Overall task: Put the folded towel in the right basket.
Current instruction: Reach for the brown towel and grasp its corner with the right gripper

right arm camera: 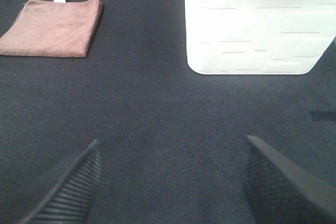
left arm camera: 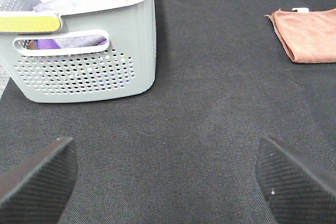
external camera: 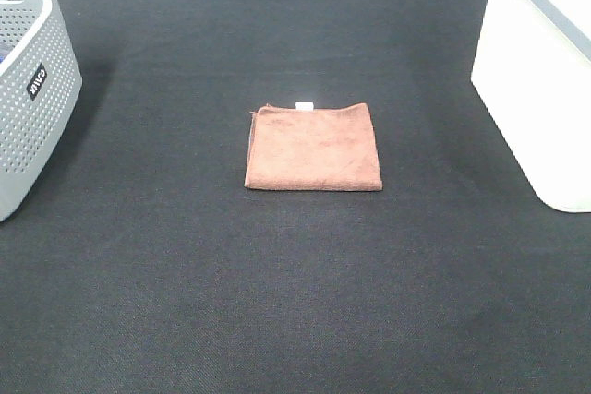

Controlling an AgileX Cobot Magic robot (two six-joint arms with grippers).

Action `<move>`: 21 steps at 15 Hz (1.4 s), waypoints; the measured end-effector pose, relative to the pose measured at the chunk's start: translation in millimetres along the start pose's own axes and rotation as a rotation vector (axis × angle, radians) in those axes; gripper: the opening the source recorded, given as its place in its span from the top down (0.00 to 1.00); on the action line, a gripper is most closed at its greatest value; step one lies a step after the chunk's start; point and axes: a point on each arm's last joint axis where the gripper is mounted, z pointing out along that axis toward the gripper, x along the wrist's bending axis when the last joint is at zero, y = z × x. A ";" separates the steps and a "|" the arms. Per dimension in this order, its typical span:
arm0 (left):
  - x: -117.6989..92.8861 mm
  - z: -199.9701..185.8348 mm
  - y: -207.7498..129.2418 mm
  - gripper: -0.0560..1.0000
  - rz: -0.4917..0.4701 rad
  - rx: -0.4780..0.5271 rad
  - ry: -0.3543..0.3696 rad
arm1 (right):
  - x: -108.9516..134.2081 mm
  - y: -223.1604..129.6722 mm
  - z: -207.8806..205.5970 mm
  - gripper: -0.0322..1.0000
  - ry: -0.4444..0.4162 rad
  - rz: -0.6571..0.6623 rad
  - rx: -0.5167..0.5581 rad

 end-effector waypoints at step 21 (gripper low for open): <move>0.0 0.0 0.0 0.12 0.000 0.000 0.000 | 0.0 0.0 0.0 0.29 0.000 0.000 0.000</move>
